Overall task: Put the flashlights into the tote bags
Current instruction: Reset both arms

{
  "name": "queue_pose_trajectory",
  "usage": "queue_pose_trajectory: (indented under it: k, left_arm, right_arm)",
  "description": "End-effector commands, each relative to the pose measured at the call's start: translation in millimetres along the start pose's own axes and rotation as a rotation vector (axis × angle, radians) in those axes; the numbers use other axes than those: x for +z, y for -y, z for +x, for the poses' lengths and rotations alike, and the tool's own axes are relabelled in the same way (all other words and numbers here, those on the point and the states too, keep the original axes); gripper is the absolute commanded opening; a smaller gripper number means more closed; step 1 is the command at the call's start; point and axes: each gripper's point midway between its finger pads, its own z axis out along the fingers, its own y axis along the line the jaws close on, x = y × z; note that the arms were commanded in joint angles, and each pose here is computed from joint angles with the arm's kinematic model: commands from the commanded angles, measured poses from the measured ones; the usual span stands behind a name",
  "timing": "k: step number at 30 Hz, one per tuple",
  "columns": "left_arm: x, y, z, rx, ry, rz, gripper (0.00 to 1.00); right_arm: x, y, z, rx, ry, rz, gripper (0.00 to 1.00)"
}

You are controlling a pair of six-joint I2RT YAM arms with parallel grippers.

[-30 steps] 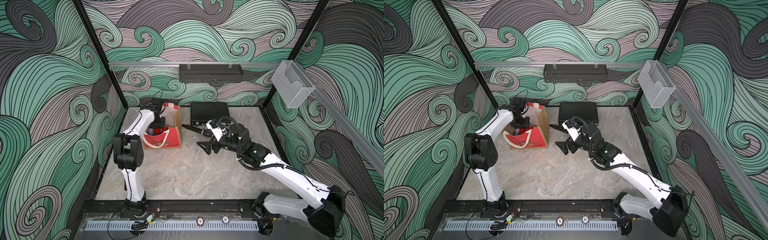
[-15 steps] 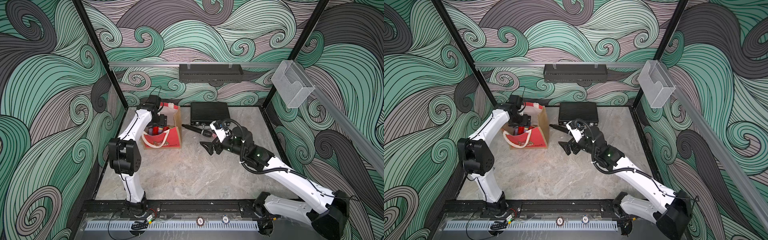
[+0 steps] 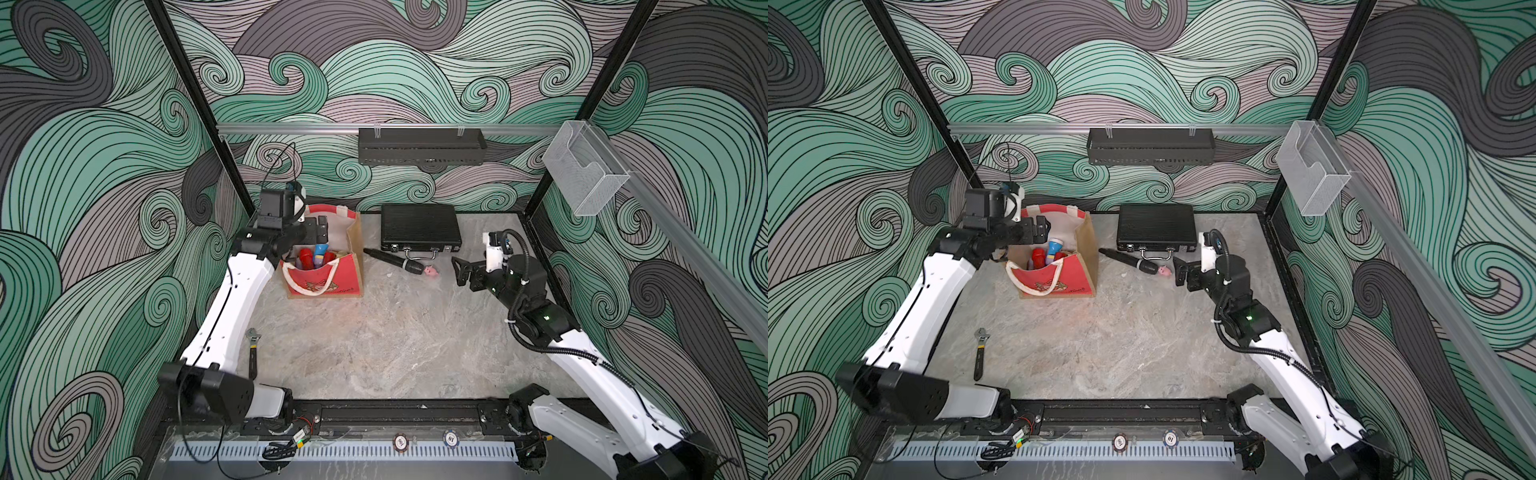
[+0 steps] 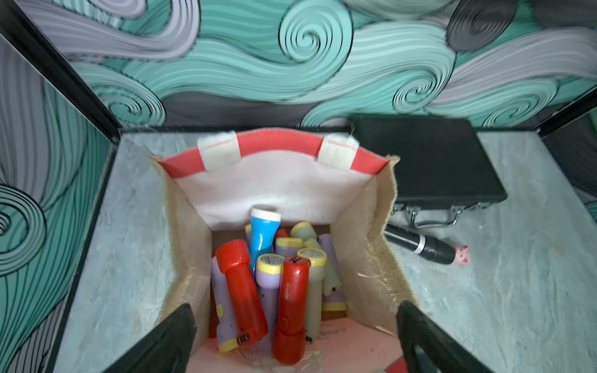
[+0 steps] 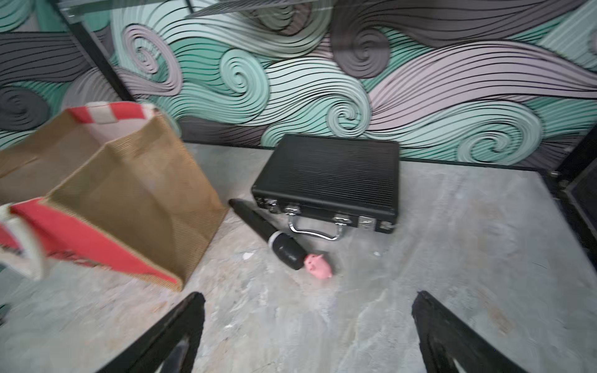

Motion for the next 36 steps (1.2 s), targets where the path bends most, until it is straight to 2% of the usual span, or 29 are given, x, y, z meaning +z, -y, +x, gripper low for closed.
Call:
queue_pose_trajectory:
  k: [1, 4, 6, 9, 12, 14, 20, 27, 36]
  left_arm:
    - [-19, -11, -25, -0.008, 0.182, -0.064, 0.98]
    - [-27, -43, -13, -0.064, 0.267, -0.231, 0.98]
    - [-34, -77, 2, -0.127, 0.306, -0.421, 0.98]
    - [-31, -104, 31, -0.070, 0.289, -0.588, 0.99]
    - [-14, -106, 56, -0.009, 0.236, -0.597, 0.99]
    - [-8, -111, 71, -0.014, 0.205, -0.622, 0.99]
    - [9, -137, 104, -0.027, 0.163, -0.805, 0.99]
    - [47, -150, 141, -0.046, 0.102, -0.858, 0.99]
    - [74, -159, 158, -0.132, 0.164, -0.823, 0.98]
  right_arm:
    - [-6, 34, -9, 0.031, 0.090, 0.156, 0.99]
    - [-10, 52, -5, 0.024, 0.123, 0.243, 1.00]
    - [-13, 63, -3, 0.017, 0.135, 0.293, 1.00]
    - [-11, 80, 8, -0.012, 0.119, 0.373, 1.00]
    - [-2, 86, 18, -0.061, 0.107, 0.398, 1.00]
    - [3, 94, 26, -0.076, 0.107, 0.440, 1.00]
    - [21, 115, 51, -0.134, 0.049, 0.545, 1.00]
    - [48, 126, 74, -0.196, -0.010, 0.576, 1.00]
    - [71, 151, 111, -0.148, -0.062, 0.587, 0.99]
